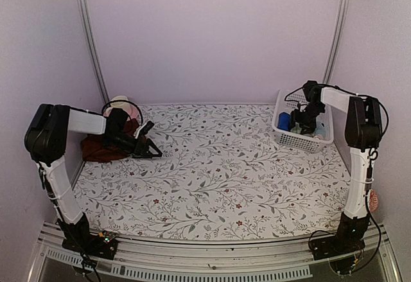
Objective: Roll the towels
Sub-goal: Adjust the towel in the storage box.
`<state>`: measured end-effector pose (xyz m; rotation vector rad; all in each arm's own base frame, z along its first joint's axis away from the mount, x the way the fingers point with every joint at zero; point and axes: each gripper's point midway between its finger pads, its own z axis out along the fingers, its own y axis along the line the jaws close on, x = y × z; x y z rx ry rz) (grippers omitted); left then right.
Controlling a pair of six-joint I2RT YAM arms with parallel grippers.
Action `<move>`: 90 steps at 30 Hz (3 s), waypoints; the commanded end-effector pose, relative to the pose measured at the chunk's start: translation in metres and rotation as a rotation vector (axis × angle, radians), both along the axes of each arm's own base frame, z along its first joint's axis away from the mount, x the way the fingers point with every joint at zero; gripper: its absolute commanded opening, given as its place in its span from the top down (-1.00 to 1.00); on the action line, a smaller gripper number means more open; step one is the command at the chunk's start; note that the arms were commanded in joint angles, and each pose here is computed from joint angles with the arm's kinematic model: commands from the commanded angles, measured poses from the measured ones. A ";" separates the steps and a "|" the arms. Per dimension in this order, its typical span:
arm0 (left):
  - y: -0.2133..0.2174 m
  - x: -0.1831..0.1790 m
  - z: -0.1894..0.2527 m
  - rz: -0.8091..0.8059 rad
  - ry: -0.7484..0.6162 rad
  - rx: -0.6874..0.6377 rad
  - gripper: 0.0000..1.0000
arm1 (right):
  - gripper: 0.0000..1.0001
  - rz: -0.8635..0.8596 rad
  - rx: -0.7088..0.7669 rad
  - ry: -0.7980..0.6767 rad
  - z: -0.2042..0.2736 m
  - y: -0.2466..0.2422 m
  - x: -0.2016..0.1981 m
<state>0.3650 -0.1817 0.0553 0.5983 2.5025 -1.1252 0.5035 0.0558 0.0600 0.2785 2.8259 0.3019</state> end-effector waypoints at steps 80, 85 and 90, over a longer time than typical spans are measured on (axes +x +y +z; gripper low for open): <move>0.001 0.005 0.000 -0.007 0.001 -0.015 -0.95 | -0.36 -0.014 -0.117 -0.125 0.071 -0.017 0.008; 0.006 0.011 0.005 0.005 -0.023 0.009 -0.95 | -0.41 0.015 -0.116 -0.189 0.105 -0.015 0.002; 0.020 0.022 0.015 0.039 -0.069 0.037 -0.95 | -0.54 0.029 -0.188 -0.299 0.138 -0.007 -0.012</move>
